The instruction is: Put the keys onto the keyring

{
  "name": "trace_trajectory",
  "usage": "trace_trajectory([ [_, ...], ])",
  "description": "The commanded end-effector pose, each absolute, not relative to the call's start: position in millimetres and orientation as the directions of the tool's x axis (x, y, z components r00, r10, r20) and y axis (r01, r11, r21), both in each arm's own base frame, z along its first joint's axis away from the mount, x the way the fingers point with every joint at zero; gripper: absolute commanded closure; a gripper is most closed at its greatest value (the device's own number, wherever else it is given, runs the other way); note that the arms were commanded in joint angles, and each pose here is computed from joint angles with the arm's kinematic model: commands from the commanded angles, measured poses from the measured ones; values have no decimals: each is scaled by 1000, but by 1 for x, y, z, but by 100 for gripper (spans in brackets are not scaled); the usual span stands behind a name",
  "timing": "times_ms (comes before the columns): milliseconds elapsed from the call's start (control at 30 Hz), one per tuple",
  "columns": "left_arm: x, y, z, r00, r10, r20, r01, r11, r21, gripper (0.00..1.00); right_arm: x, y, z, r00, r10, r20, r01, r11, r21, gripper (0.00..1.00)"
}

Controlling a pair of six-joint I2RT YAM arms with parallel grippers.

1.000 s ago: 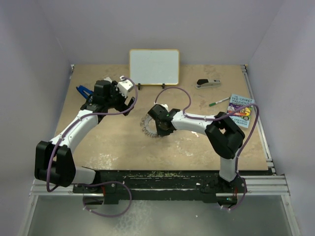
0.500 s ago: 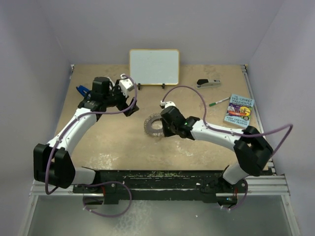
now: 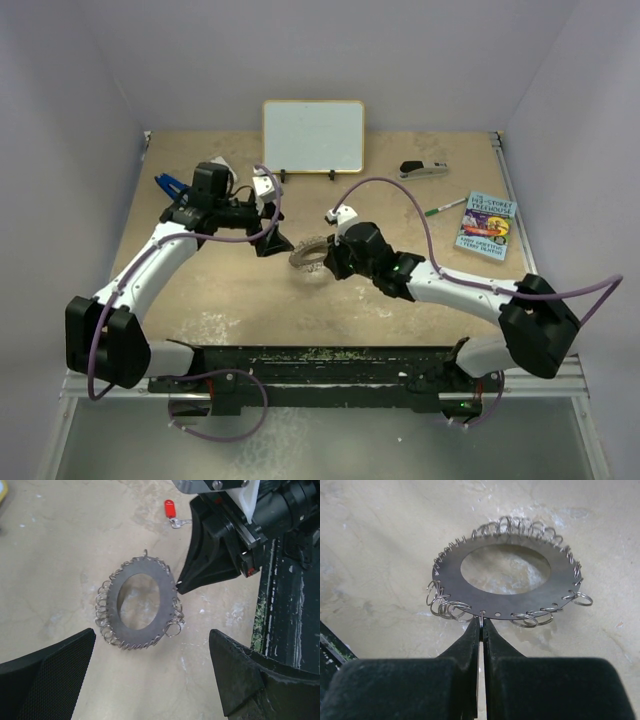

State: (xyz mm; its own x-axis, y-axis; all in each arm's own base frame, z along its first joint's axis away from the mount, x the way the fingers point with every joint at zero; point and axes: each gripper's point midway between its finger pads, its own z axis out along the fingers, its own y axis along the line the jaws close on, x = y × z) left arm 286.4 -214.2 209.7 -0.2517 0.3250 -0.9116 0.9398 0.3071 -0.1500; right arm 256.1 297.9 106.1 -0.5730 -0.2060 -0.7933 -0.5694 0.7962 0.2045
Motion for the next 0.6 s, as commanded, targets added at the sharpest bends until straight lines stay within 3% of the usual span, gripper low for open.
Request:
trace_trajectory([
  [0, 267, -228, 210, -200, 338, -920, 966, 224, -128, 2, 264, 318, 154, -424, -138, -895, -662, 722, 202, 100],
  [300, 287, -234, 190, -209, 307, -929, 953, 276, -123, 2, 258, 318, 169, -314, -168, -934, -740, 660, 130, 100],
  [567, 272, -254, 193, -185, 279, -942, 977, 155, -146, 2, 252, 316, 183, -237, -196, -951, -783, 619, 67, 100],
])
